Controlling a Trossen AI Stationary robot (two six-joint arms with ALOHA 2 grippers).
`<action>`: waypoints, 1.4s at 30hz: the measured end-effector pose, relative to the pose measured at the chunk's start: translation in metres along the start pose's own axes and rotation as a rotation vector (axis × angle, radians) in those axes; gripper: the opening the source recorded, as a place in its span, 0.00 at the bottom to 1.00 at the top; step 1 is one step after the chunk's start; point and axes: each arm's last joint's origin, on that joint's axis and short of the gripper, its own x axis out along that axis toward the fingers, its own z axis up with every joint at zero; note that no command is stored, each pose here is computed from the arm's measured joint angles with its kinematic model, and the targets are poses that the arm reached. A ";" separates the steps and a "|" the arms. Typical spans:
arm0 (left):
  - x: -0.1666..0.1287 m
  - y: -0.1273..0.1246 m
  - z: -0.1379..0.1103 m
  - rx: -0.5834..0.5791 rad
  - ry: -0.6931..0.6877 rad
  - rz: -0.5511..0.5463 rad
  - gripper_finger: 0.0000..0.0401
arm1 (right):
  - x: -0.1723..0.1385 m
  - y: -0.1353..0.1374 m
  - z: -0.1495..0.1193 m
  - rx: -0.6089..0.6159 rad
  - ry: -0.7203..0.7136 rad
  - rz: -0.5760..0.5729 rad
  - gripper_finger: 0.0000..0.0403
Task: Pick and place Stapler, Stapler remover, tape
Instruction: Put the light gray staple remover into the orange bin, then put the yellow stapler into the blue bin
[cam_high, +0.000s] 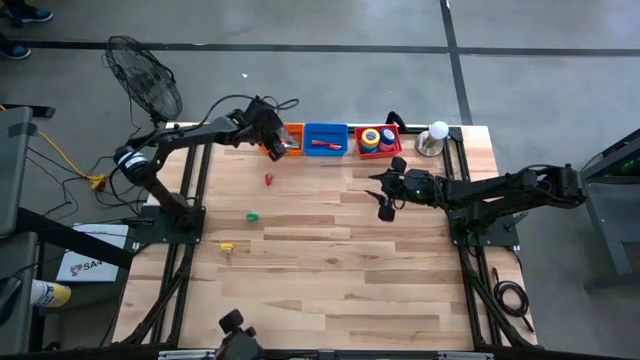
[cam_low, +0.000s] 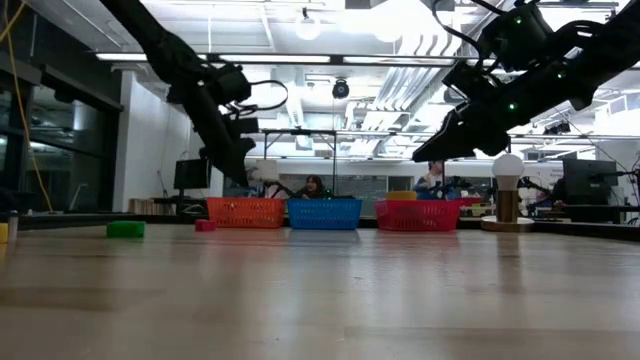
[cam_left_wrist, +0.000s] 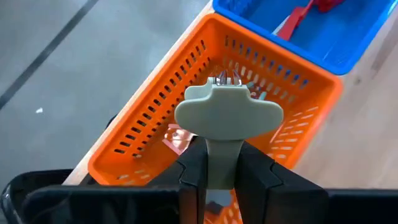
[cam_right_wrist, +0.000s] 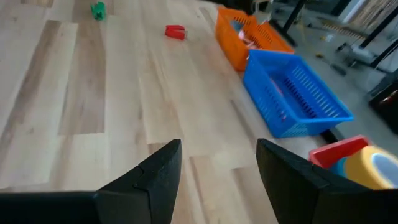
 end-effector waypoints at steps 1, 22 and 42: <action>0.002 0.003 -0.001 0.003 -0.001 -0.005 0.14 | 0.000 0.000 0.001 -0.013 -0.005 -0.008 0.49; 0.030 0.008 -0.013 0.102 0.040 -0.115 0.14 | 0.000 -0.008 0.013 -0.143 -0.114 -0.092 0.49; 0.000 0.012 0.013 0.009 0.178 -0.133 0.50 | 0.003 -0.050 0.002 -0.047 -0.115 -0.074 0.49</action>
